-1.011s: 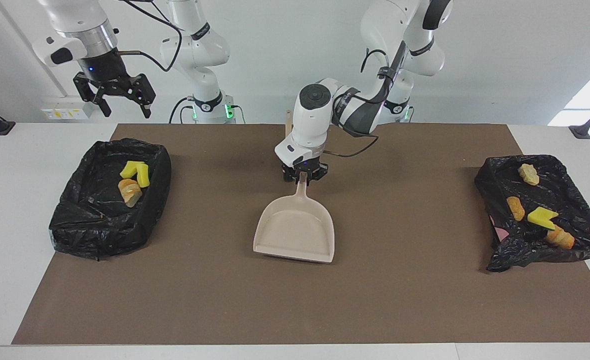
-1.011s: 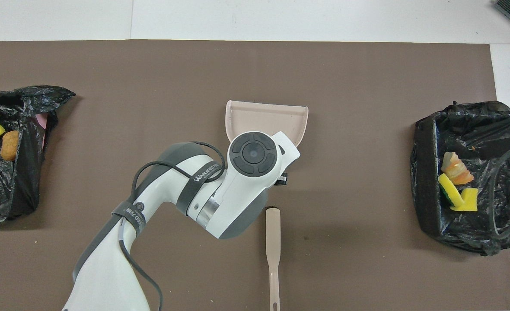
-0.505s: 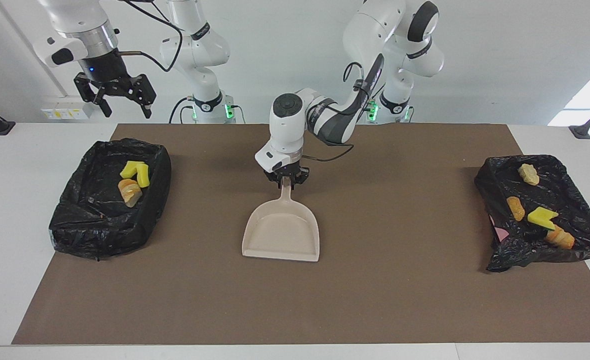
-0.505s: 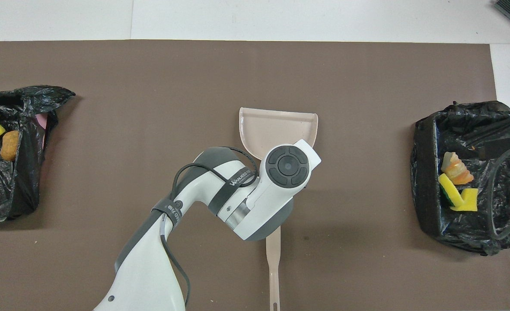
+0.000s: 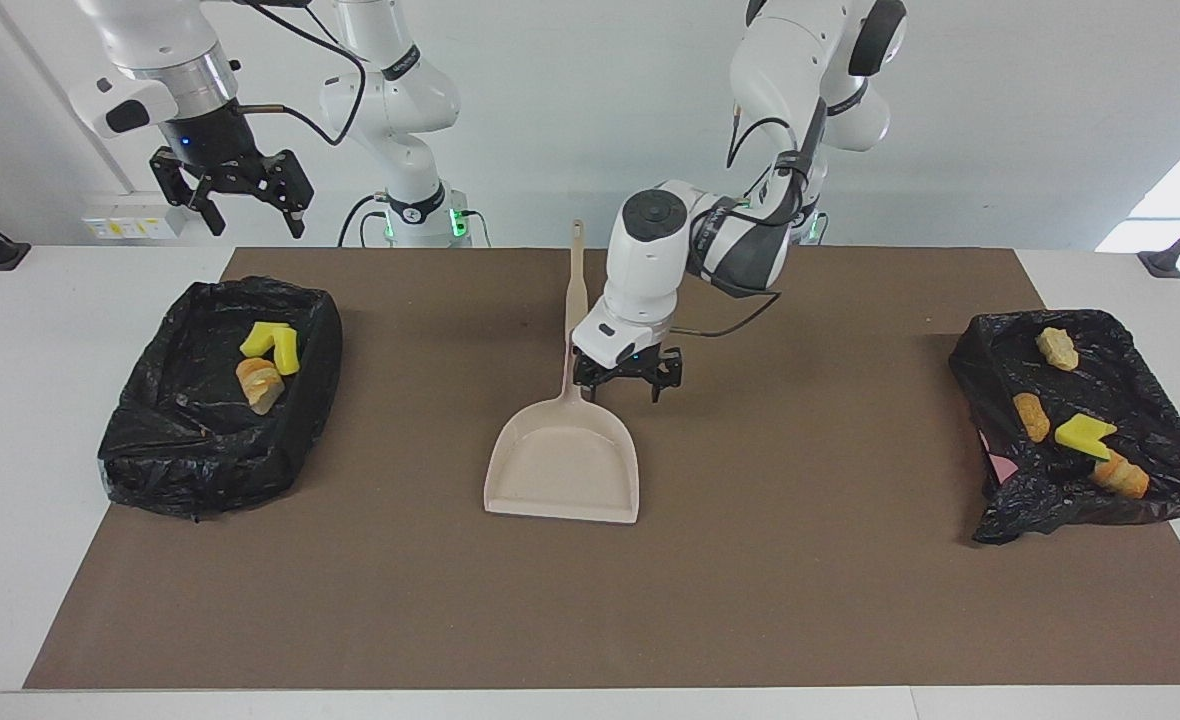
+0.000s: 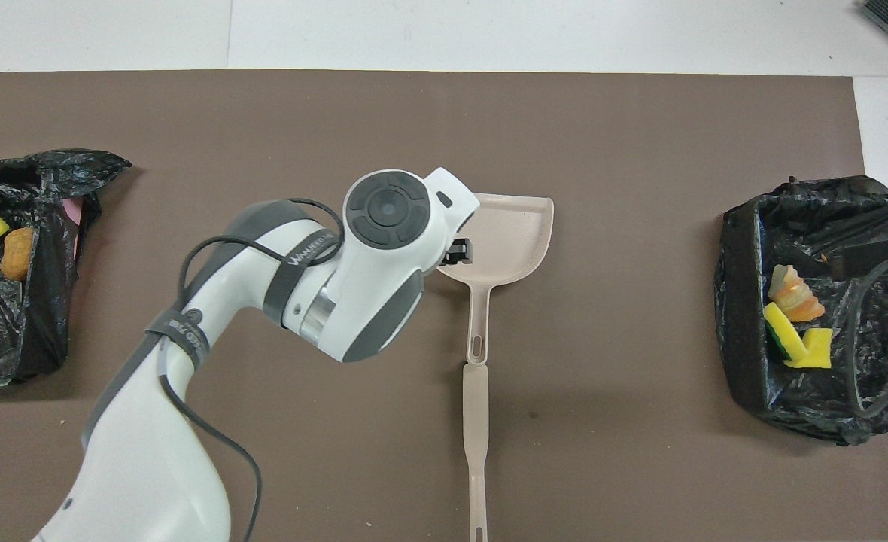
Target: Sweep and dump trash in bin
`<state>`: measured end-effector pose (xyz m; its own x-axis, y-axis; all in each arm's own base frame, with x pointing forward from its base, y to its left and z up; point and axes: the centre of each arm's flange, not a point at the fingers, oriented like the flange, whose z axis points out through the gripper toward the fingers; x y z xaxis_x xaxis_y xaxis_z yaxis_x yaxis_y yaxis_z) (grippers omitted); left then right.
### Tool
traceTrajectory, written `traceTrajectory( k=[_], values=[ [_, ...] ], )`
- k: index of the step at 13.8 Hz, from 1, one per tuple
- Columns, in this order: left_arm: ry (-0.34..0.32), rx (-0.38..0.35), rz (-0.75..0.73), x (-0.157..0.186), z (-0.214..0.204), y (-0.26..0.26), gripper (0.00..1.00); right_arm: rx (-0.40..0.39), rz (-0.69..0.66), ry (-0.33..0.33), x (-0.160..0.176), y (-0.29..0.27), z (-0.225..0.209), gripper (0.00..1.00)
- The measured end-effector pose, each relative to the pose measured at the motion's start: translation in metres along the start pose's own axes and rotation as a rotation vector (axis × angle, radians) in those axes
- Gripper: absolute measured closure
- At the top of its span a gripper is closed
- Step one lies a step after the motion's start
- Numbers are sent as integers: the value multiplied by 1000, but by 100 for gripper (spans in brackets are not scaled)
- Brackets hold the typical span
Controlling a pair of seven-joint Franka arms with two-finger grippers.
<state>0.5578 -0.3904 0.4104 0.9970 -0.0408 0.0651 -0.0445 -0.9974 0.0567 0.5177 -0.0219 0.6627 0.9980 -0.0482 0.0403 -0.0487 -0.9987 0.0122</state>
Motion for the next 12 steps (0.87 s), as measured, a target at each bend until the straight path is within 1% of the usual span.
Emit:
traceTrajectory(
  k=[3, 6, 8, 12],
  values=[
    [7, 8, 11, 29, -20, -58, 0, 0, 0, 0, 0, 0, 0, 0],
    [32, 9, 52, 51, -41, -113, 0, 0, 0, 0, 0, 0, 0, 0],
    [33, 16, 71, 59, -58, -148, 0, 0, 0, 3, 0, 0, -1, 0],
    [27, 29, 80, 65, -82, -197, 0, 2, -2, 14, -4, -1, -9, 0]
  ],
)
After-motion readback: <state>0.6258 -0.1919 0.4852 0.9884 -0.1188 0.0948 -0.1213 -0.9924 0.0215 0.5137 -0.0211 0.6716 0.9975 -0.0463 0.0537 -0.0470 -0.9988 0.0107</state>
